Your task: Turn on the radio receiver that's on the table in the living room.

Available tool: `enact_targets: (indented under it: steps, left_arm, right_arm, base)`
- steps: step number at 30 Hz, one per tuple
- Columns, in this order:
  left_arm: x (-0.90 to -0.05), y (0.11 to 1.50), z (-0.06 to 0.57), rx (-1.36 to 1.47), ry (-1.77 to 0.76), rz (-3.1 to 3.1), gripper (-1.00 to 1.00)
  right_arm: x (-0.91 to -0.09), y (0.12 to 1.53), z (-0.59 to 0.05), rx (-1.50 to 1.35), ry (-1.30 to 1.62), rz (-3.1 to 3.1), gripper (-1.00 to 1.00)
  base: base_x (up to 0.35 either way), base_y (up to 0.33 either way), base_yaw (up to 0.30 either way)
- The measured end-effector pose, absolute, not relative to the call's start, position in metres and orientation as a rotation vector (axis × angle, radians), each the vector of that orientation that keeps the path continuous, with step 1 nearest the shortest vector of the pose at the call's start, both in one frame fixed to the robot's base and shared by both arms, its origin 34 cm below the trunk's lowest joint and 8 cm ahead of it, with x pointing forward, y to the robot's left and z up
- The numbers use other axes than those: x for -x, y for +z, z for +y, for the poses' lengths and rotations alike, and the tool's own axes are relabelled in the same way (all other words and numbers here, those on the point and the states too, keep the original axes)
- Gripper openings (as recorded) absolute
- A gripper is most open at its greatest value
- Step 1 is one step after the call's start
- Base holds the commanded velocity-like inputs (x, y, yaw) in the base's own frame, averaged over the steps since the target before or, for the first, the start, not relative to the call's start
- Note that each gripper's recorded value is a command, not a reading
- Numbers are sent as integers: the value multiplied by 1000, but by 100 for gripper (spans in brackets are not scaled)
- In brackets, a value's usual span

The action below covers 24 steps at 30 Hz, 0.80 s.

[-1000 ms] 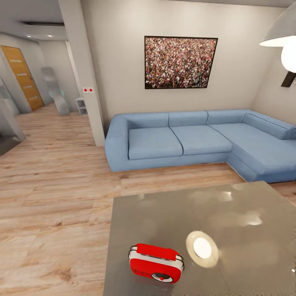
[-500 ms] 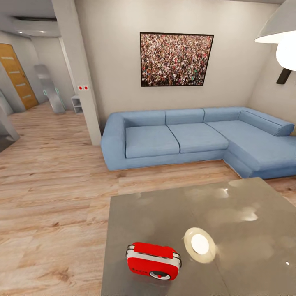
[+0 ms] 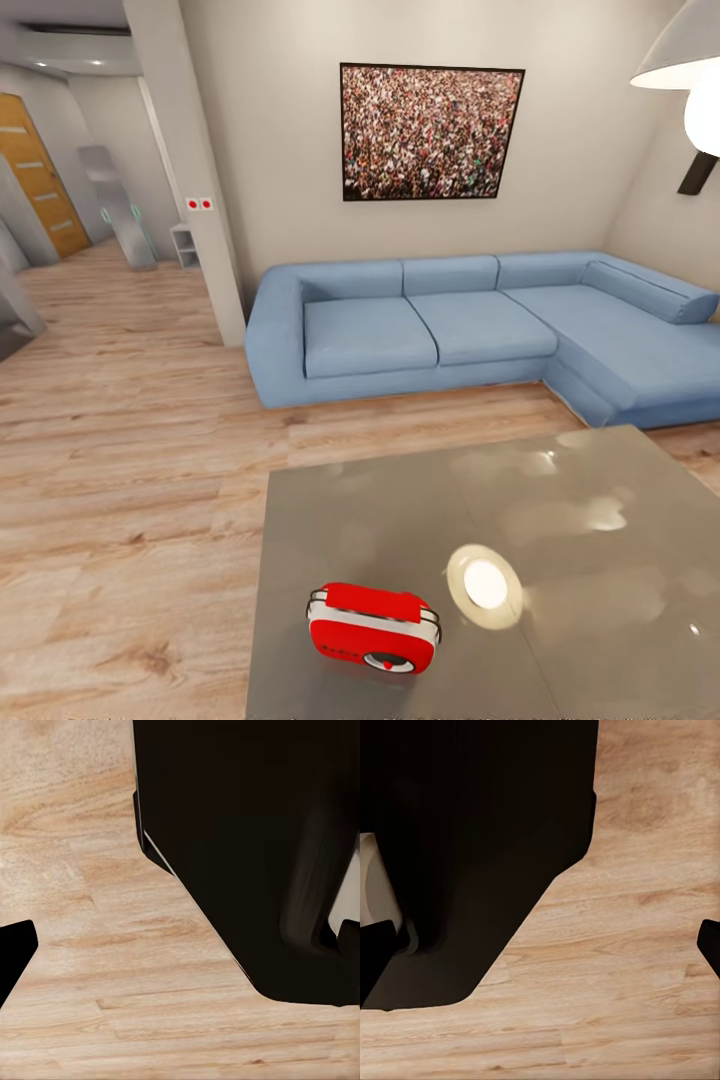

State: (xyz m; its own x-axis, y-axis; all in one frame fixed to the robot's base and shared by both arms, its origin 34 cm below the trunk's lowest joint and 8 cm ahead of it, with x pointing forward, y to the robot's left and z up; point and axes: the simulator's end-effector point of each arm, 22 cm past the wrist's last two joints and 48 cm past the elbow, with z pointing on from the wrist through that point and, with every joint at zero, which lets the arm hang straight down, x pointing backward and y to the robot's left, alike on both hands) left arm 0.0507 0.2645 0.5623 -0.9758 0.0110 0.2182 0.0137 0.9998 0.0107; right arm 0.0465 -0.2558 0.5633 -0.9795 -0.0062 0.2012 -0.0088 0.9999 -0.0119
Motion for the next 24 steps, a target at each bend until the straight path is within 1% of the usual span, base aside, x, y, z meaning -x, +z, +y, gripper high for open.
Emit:
enact_targets:
  steps: [24]
  left_arm:
    - [-36, 566, 264, 18, -17, -2882, 100]
  right_arm:
    - [-32, 567, -256, -15, 18, -2899, 100]
  base:
    - [0, 0, 0]
